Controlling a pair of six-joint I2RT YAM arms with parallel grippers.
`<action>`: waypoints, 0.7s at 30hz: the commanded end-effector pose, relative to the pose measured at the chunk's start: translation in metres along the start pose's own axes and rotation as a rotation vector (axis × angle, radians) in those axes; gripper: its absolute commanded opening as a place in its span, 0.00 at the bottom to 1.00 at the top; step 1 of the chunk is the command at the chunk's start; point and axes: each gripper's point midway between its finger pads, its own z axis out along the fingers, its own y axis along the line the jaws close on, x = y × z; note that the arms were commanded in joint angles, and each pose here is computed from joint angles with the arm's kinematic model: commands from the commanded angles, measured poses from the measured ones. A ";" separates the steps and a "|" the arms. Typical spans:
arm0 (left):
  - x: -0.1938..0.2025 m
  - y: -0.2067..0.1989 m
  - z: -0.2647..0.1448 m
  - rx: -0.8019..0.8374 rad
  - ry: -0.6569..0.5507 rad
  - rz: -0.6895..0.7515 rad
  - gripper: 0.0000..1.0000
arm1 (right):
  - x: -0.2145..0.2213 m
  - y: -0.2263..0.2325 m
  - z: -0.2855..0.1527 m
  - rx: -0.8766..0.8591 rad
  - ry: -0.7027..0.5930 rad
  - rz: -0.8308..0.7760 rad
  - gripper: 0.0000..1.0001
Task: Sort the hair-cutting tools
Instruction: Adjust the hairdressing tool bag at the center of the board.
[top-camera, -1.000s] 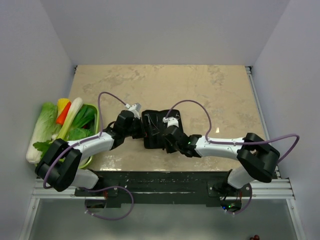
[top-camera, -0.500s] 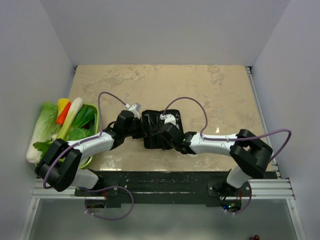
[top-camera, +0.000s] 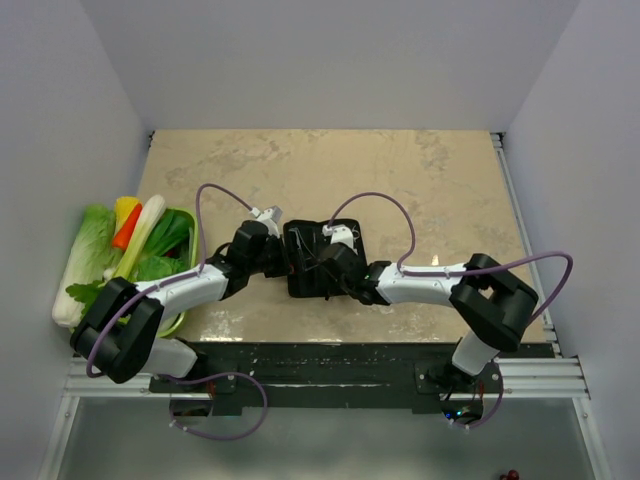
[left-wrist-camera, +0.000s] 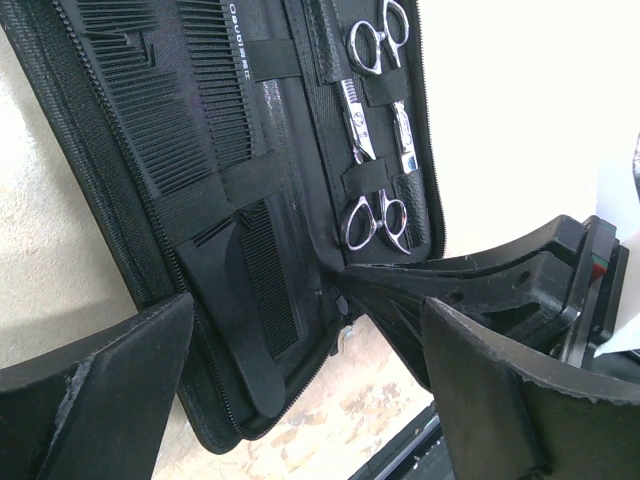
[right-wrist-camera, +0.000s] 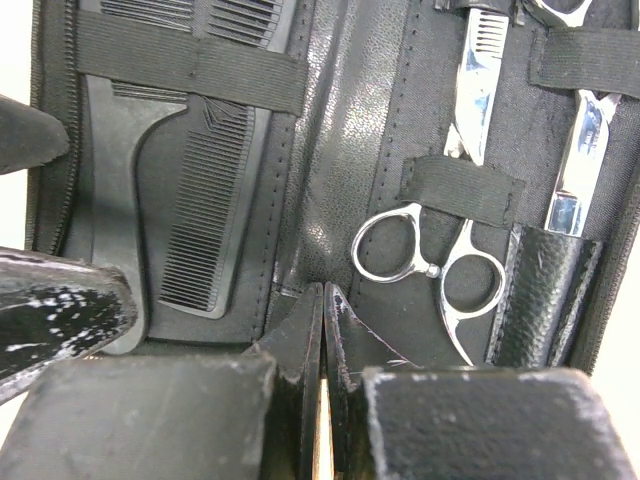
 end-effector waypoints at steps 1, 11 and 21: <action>-0.013 -0.010 0.000 0.028 -0.046 0.028 1.00 | -0.019 0.006 0.000 -0.011 -0.062 0.015 0.00; -0.013 -0.010 0.000 0.027 -0.047 0.026 1.00 | 0.007 0.003 0.010 -0.018 0.000 0.020 0.00; -0.011 -0.009 -0.002 0.028 -0.048 0.019 1.00 | 0.035 -0.005 0.008 -0.029 0.055 0.034 0.00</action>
